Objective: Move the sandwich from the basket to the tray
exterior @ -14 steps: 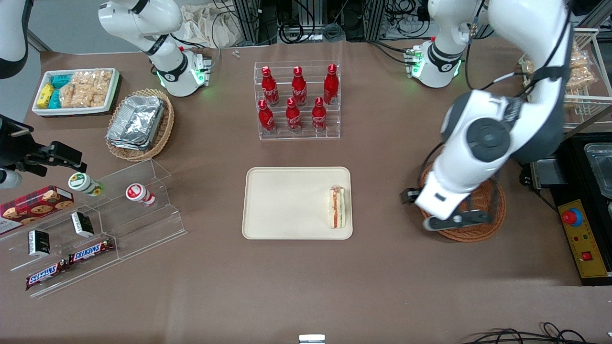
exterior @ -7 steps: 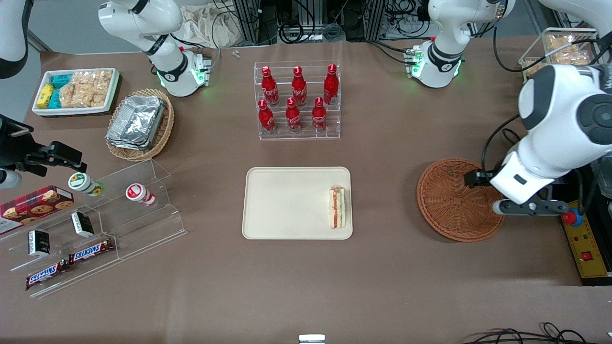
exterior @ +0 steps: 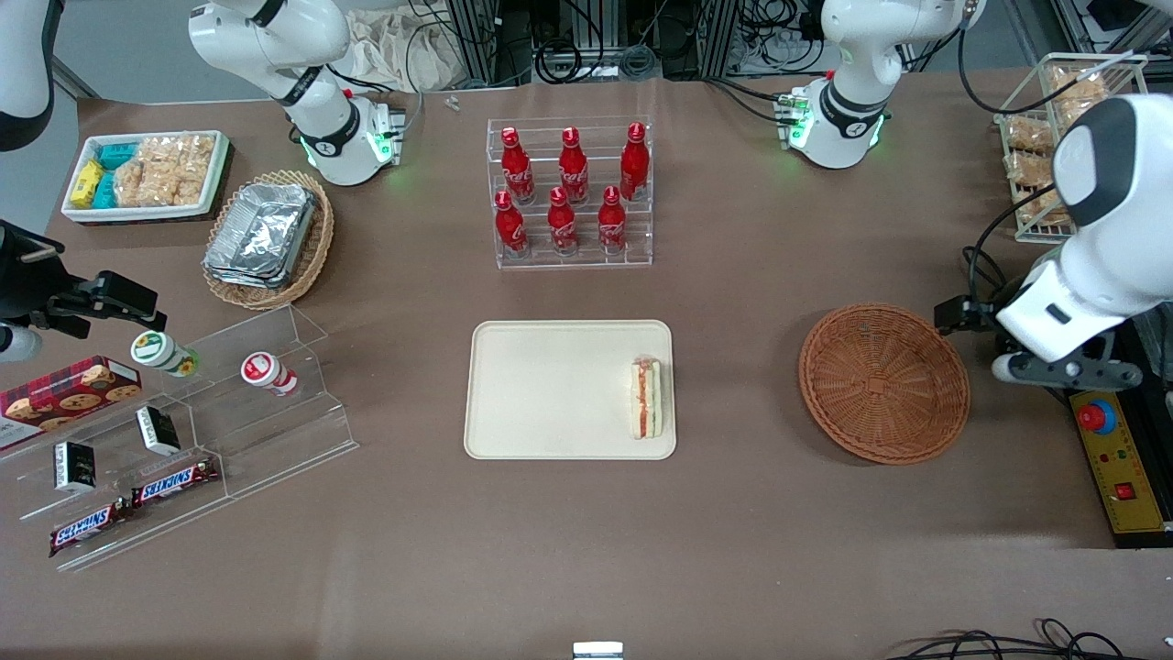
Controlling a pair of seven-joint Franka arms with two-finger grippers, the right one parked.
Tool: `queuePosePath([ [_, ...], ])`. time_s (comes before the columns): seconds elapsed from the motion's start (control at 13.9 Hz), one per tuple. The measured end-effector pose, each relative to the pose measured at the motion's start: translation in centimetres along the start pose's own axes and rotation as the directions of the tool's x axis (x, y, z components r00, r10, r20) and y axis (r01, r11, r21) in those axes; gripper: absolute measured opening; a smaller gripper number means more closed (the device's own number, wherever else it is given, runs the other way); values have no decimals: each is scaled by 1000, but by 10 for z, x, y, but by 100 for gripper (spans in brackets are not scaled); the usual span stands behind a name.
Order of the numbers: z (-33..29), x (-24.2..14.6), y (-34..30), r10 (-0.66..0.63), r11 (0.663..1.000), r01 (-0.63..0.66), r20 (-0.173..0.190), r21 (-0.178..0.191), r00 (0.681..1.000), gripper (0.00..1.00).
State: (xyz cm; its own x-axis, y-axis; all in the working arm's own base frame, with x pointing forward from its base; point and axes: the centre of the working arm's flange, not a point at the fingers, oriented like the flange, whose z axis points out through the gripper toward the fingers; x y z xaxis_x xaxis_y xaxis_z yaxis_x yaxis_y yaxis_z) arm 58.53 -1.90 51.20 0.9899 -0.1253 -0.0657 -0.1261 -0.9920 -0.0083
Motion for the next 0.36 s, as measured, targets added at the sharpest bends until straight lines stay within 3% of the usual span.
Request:
queuePosePath([
  [0.36, -27, -20, -10, 31, 1000, -31, 32, 4, 999, 100],
])
